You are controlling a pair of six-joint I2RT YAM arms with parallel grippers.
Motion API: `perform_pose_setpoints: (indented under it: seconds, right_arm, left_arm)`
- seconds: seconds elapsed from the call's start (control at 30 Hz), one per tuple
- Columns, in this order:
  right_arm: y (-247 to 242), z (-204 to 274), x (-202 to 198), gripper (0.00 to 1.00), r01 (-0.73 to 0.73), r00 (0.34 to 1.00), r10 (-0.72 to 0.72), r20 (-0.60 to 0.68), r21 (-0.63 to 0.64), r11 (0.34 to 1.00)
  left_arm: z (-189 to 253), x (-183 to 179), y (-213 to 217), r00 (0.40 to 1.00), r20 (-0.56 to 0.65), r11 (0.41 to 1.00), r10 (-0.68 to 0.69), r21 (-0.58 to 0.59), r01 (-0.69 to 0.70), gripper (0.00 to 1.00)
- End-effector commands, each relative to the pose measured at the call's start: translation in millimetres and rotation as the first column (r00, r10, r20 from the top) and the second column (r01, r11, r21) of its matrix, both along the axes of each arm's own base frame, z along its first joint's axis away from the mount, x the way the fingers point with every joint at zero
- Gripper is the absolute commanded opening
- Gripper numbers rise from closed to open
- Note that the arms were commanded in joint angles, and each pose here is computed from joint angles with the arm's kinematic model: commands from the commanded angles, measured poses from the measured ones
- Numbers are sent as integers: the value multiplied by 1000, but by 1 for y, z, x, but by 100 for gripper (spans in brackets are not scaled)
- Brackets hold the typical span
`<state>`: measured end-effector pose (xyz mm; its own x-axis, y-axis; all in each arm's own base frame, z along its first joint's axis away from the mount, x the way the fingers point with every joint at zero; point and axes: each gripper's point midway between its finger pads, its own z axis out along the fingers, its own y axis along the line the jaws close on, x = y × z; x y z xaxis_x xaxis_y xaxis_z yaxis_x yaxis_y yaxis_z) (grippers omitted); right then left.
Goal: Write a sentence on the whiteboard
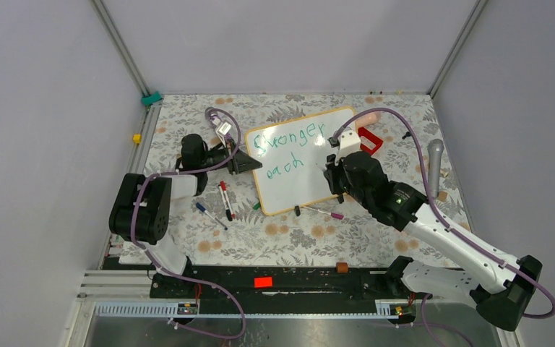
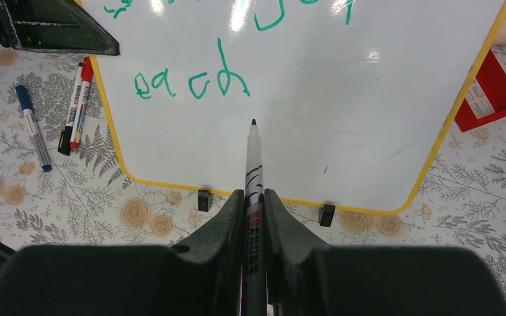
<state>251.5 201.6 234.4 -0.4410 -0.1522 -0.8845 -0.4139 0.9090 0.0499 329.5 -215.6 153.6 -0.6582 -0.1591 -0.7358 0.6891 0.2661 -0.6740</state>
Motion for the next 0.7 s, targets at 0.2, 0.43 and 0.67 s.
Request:
perform_pose_setpoints:
  seconds: [0.2,0.43,0.67]
  right_arm:
    - [-4,-1,11,0,69,997,-70,-21,-36,997]
    - [-21,-8,28,0,190,979,-197,-43,-128,973]
    - [-8,-12,47,0,152,982,-163,-93,-119,981]
  left_arm:
    - [-2,-10,-31,976,29,977,-214,-9,214,0]
    - [-1,-9,-32,978,25,978,-207,-16,207,0]
    - [-2,-7,-31,981,28,981,-192,-10,193,0]
